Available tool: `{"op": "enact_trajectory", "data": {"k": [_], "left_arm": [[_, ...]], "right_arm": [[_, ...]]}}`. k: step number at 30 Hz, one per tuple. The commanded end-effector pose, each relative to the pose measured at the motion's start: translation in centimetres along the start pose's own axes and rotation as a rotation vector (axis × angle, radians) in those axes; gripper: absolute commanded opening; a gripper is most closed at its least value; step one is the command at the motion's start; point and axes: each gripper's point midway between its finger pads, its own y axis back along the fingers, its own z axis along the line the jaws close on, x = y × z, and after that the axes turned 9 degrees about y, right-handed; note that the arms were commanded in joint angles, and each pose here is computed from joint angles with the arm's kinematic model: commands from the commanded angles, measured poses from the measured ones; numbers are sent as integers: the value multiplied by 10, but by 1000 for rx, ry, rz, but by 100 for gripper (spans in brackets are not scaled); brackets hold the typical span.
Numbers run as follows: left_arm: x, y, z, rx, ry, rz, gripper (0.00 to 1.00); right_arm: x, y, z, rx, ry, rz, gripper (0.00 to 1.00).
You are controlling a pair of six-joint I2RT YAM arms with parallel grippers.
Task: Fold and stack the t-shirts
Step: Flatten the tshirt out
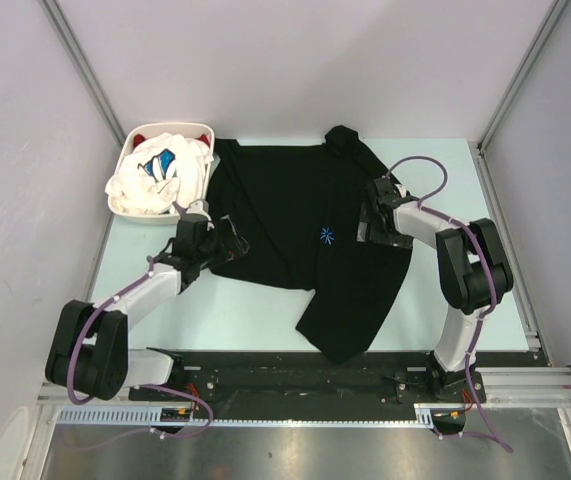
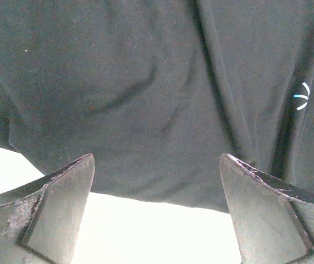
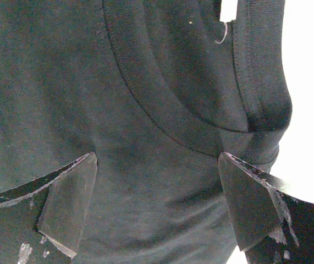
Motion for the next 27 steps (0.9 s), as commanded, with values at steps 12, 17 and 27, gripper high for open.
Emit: {"op": "enact_trajectory", "data": {"k": [12,17,27], "left_arm": [[-14,17,-13,36,-13,-53,100],[-12,20,-11,35,-19,-52,100],[-17,32,-13,43,-32,-71,100]], "right_arm": [[8,-22,-45,99,-123,61,89],[20,-30,-53,125,-129,96,55],[26,-27,-81,194,-181,112,0]]}}
